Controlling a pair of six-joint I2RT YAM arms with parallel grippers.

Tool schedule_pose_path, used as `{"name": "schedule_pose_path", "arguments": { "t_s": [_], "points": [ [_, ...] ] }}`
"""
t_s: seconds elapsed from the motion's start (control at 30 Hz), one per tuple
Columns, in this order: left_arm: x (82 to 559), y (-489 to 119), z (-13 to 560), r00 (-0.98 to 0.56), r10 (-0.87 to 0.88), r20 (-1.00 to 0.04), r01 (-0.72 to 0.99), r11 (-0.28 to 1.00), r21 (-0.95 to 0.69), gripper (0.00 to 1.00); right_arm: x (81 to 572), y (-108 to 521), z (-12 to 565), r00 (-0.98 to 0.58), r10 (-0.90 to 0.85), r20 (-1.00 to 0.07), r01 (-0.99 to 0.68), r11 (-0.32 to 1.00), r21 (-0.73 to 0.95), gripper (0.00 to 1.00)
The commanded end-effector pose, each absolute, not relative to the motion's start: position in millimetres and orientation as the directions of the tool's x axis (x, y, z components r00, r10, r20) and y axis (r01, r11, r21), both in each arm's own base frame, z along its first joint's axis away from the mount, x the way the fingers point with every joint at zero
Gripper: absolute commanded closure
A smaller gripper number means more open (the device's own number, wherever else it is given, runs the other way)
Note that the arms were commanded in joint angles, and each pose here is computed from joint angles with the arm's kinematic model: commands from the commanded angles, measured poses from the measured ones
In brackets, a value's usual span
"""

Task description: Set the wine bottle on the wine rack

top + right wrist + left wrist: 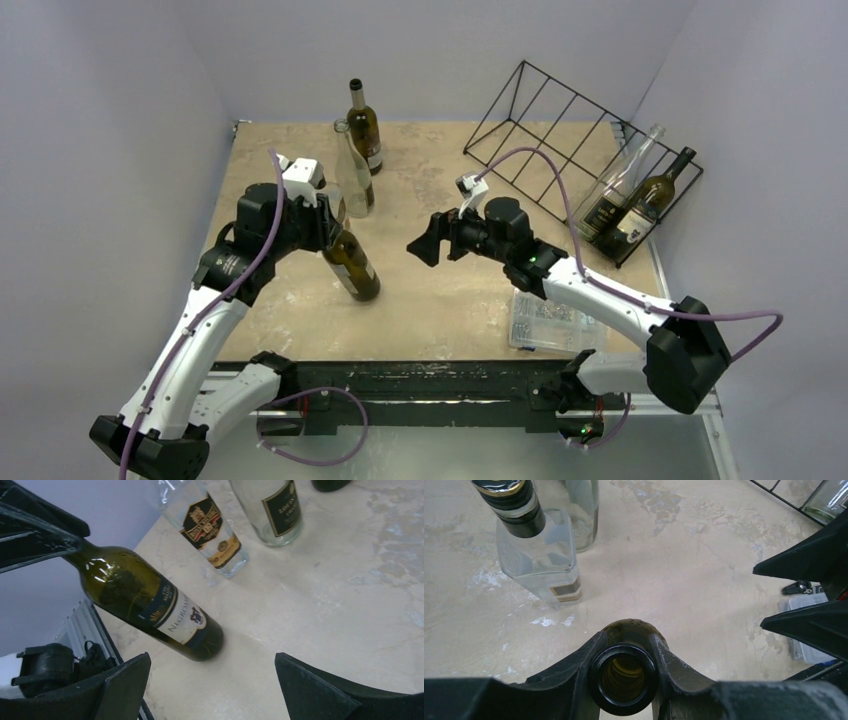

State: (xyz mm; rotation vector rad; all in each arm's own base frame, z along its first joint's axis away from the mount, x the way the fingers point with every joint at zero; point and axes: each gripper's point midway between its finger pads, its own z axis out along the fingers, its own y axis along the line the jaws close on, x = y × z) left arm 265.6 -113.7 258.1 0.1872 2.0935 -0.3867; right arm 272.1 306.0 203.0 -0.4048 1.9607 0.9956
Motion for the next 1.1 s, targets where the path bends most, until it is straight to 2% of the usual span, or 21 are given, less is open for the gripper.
{"name": "schedule_pose_path", "arguments": {
  "t_s": [0.0, 0.57, 1.07],
  "points": [
    [271.4, -135.8, 303.2, -0.397, -0.102, -0.912, 0.389, 0.881, -0.268, 1.0, 265.9, 341.3, 247.0, -0.467, 0.109, -0.877, -0.728, 0.515, 0.452, 0.01],
    [255.1, -162.4, 312.9, -0.393, -0.089, -0.915, 0.526, 0.794, -0.303, 1.0, 227.0, 426.6, 255.5, -0.363, -0.039, -0.931, -0.882, 0.337, 0.33, 0.01],
    [251.5, -167.6, 313.5, -0.4, -0.086, -0.912, 0.547, 0.776, -0.313, 1.0, 222.1, 455.9, 229.7, -0.391, -0.092, -0.916, -0.877, 0.338, 0.341, 0.02]
  ]
}}
